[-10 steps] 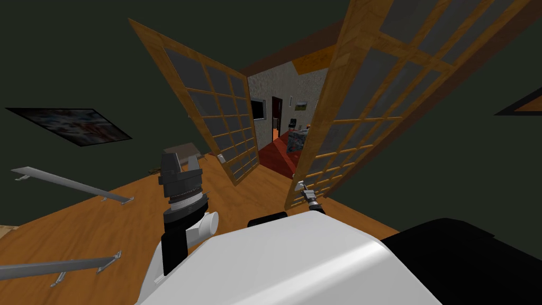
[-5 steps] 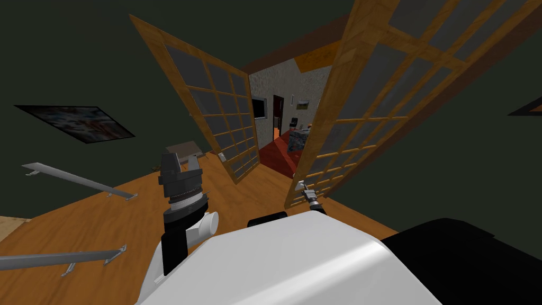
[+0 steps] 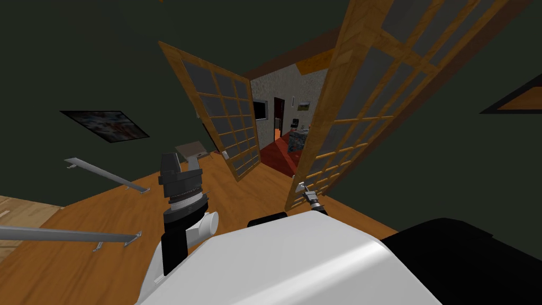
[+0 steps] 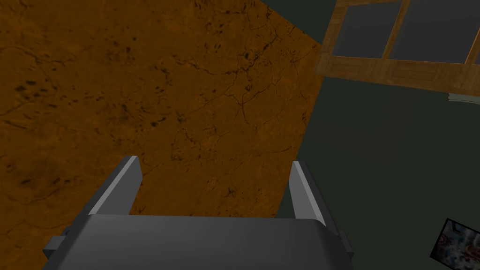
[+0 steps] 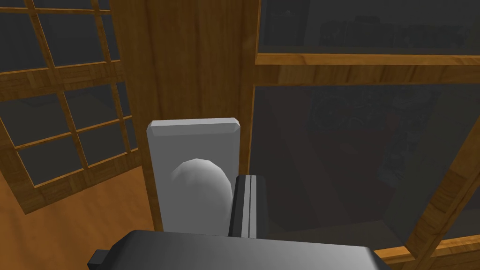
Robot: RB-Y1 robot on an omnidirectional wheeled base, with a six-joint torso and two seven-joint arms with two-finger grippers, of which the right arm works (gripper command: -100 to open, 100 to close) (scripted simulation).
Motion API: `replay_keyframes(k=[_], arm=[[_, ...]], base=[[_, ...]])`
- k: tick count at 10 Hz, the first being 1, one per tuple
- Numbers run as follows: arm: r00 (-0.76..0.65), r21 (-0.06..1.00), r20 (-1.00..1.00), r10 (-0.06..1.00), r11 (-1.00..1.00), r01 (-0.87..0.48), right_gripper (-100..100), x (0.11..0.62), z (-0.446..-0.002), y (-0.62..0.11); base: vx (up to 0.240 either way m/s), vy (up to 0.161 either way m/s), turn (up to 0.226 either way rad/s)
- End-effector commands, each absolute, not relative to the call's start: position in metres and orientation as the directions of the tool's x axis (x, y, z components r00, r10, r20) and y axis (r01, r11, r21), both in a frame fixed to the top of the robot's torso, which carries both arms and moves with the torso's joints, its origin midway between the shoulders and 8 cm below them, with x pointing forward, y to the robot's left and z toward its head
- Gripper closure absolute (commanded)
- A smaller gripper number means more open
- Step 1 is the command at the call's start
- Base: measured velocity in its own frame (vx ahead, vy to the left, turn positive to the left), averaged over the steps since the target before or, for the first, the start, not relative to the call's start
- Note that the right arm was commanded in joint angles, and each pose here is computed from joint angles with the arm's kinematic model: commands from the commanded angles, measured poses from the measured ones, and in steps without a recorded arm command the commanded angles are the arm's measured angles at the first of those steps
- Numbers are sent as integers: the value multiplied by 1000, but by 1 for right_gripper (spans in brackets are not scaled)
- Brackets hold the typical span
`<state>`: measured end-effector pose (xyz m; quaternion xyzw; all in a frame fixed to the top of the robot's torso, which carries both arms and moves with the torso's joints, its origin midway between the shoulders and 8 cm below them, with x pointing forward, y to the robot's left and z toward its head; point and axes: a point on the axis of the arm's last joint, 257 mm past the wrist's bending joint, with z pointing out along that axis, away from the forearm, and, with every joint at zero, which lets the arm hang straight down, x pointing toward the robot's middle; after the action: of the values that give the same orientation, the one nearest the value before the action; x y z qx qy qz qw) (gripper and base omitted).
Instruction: Pull the door open
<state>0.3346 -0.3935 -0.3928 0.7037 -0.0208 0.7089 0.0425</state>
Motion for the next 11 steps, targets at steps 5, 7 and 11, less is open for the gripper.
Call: replay_keyframes(k=[5, 7, 11], arm=[[-2, 4, 1000, 4, -1000, -24, -100, 325, -397, -366], [-1, 3, 1000, 3, -1000, -18, -100, 324, -397, -365], [-1, 2, 1000, 2, -1000, -12, -100, 323, -398, -364]], base=[[-88, -41, 41], [-46, -23, 27], [-25, -12, 8]])
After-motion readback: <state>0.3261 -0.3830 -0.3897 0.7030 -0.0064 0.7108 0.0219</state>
